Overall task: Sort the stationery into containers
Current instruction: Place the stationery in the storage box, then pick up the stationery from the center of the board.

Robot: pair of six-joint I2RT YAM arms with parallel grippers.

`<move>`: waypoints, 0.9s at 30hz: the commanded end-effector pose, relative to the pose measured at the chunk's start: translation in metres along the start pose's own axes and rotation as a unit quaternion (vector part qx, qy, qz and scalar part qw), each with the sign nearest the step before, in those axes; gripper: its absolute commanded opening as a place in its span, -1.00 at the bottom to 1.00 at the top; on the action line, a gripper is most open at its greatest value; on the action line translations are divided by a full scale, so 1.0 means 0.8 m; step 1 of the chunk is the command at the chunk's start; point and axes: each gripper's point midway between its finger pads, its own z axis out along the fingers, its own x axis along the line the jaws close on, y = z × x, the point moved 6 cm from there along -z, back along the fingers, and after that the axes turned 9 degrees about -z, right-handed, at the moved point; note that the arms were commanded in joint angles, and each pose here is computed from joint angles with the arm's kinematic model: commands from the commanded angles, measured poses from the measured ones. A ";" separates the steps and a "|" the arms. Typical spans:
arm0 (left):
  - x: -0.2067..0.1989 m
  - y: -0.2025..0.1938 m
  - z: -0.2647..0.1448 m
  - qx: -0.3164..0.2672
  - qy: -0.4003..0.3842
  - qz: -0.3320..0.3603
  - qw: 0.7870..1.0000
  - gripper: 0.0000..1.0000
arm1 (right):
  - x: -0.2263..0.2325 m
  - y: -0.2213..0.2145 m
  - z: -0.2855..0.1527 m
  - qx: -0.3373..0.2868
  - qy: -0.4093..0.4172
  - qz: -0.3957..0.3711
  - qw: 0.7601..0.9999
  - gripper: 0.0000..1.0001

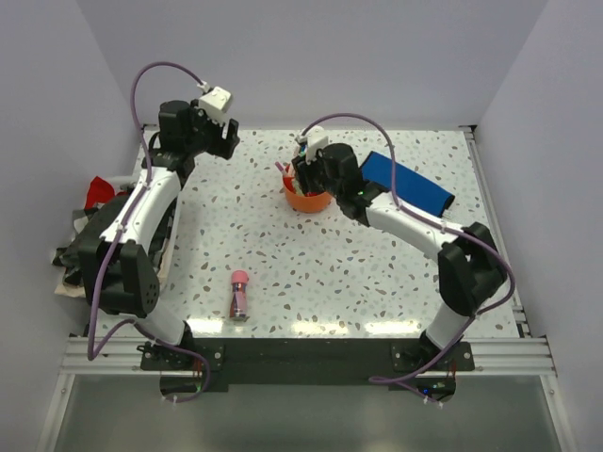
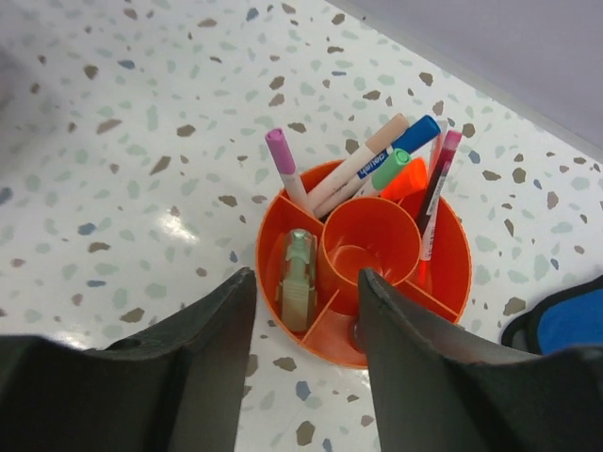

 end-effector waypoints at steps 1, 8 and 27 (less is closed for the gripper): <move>-0.002 0.036 -0.043 -0.043 0.034 0.004 0.999 0.60 | -0.002 0.078 -0.041 -0.032 0.037 0.054 0.997 0.08; 0.007 0.002 -0.066 0.035 0.089 -0.019 0.995 0.69 | 0.089 0.037 -0.030 0.129 0.225 0.194 0.946 0.23; -0.103 -0.147 -0.180 0.345 0.011 -0.245 0.906 0.63 | -0.051 -0.053 -0.047 0.249 -0.036 0.255 0.934 0.51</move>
